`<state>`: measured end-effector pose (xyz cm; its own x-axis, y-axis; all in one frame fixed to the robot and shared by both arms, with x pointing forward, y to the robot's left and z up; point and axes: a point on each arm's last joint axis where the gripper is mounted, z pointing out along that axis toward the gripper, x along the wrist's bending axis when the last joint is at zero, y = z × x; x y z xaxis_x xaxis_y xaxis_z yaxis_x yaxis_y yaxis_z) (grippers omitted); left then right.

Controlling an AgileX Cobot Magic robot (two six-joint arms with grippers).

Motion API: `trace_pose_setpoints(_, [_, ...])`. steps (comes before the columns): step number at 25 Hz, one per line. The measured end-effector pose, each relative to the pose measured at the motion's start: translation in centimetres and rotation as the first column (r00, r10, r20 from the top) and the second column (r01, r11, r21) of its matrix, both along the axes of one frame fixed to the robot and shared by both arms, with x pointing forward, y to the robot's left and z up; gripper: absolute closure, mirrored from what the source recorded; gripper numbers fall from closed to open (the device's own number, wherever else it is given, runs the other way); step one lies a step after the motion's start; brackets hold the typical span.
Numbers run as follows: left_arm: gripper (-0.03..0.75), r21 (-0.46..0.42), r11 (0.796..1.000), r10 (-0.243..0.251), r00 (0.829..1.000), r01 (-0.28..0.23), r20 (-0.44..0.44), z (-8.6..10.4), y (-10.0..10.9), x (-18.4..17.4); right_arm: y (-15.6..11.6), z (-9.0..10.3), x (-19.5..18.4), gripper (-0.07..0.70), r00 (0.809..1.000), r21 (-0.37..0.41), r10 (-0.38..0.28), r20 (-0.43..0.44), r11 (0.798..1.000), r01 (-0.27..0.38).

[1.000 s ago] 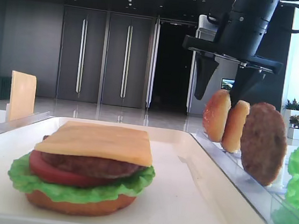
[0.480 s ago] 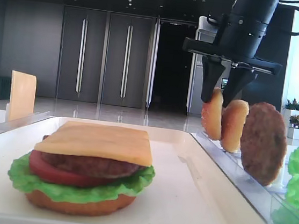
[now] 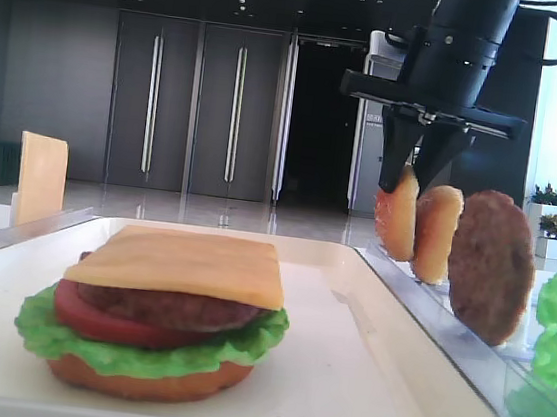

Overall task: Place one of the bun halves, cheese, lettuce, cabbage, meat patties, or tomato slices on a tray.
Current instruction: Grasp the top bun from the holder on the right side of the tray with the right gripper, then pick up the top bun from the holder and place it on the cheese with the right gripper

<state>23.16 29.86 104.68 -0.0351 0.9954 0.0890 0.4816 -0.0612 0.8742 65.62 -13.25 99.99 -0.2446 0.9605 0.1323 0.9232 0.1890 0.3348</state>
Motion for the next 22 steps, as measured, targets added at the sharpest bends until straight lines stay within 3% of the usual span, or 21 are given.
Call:
trace_pose_setpoints(5, [0.557, 0.0, 1.0, 0.0, 1.0, 0.0, 0.0, 0.0, 0.0, 0.0, -0.2, 1.6, -0.8, 0.424, 1.0, 0.001, 0.015, -0.004, 1.0, -0.015])
trace_pose_setpoints(16, [0.557, -0.001, 1.0, 0.0, 1.0, 0.0, 0.0, 0.0, 0.0, 0.0, -1.7, 10.3, -5.3, 0.429, 0.997, 0.039, 0.039, 0.064, 0.998, -0.042])
trace_pose_setpoints(22, [0.557, -0.001, 1.0, 0.0, 1.0, 0.0, 0.0, 0.0, 0.0, 0.0, -2.1, 11.1, -6.3, 0.429, 0.998, 0.027, 0.048, 0.028, 0.998, -0.049])
